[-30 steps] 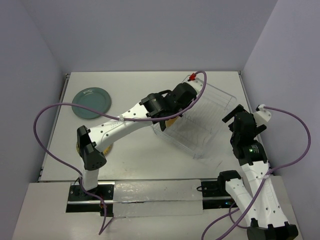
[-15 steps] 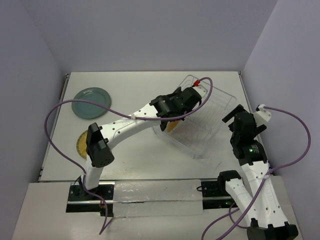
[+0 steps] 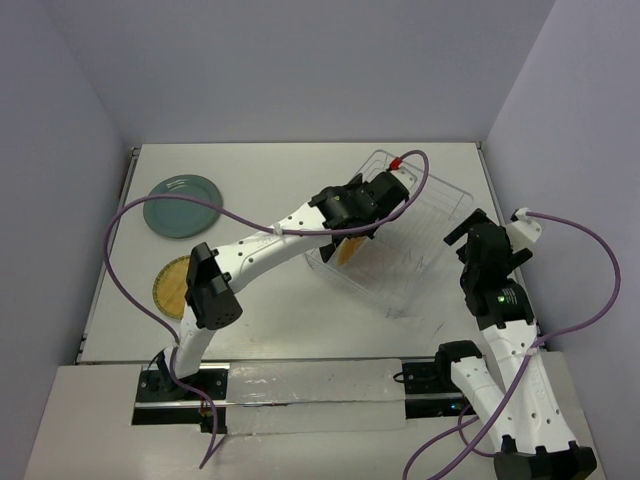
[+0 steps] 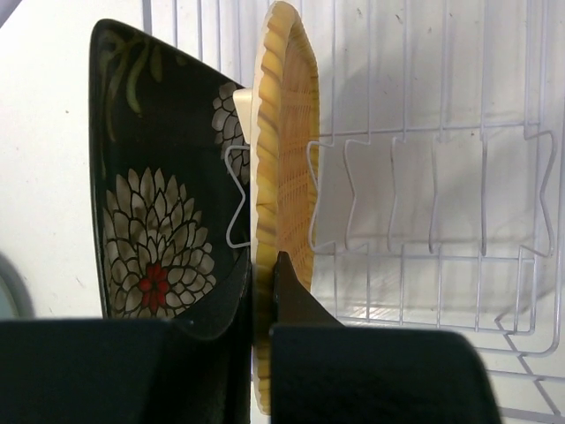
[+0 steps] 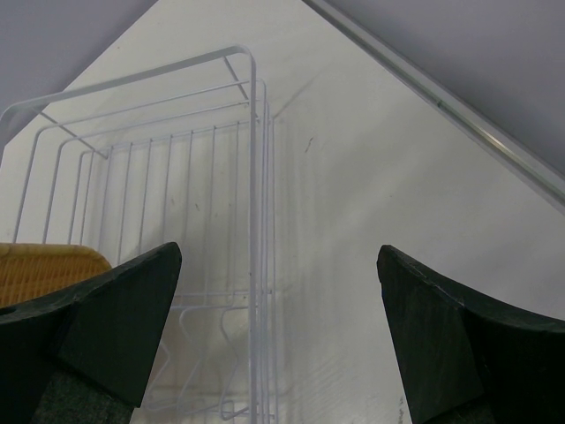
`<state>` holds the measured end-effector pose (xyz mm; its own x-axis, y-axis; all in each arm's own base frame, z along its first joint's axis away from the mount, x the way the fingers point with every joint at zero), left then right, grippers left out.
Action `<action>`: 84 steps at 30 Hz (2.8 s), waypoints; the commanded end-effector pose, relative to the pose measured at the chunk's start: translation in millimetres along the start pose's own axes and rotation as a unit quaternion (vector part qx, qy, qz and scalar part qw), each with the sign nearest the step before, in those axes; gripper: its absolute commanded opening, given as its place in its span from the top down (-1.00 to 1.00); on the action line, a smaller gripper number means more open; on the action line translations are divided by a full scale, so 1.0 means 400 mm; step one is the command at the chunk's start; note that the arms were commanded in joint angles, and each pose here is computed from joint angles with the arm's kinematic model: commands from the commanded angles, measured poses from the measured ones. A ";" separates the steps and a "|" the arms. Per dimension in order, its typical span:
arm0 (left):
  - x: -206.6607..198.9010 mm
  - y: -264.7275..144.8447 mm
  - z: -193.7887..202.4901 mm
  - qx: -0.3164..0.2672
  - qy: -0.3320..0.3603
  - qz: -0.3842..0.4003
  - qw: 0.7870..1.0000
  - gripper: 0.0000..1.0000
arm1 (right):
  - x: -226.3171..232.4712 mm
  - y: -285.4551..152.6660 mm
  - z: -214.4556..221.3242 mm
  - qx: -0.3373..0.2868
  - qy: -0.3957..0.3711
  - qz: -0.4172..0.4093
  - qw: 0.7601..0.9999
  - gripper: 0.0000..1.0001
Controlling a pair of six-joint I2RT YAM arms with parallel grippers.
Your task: Load the plates into the dish rack
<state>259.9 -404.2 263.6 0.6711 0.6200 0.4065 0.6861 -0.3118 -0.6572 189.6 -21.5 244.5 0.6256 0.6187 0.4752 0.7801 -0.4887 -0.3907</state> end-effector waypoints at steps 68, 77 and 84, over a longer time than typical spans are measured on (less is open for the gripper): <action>0.457 -0.313 1.050 0.082 -0.790 -0.352 0.495 -0.99 | 0.416 -0.299 0.174 0.185 -0.179 -0.466 0.846 -0.99; 0.412 -0.217 1.142 0.114 -0.837 -0.273 0.461 -0.99 | 0.396 -0.233 0.148 0.159 -0.171 -0.432 0.871 -0.99; 0.406 -0.219 1.143 0.074 -0.827 -0.283 0.480 -0.97 | 0.373 -0.189 0.132 0.158 -0.153 -0.411 0.885 -0.99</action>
<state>171.0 50.5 90.1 -0.8875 0.3088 -0.3419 0.4135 0.2063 -0.8868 221.1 148.5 295.0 -0.2195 0.8627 0.4556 0.8811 0.3759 -0.2871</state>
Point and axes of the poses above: each gripper's point midway between its finger pads, its own y axis out along the fingers, its own x axis along the line the jaws close on, z = x × y, the point moved 7 cm from there along -y, back along the fingers, and after that the axes turned 12 degrees about y, right-handed, at the moved point
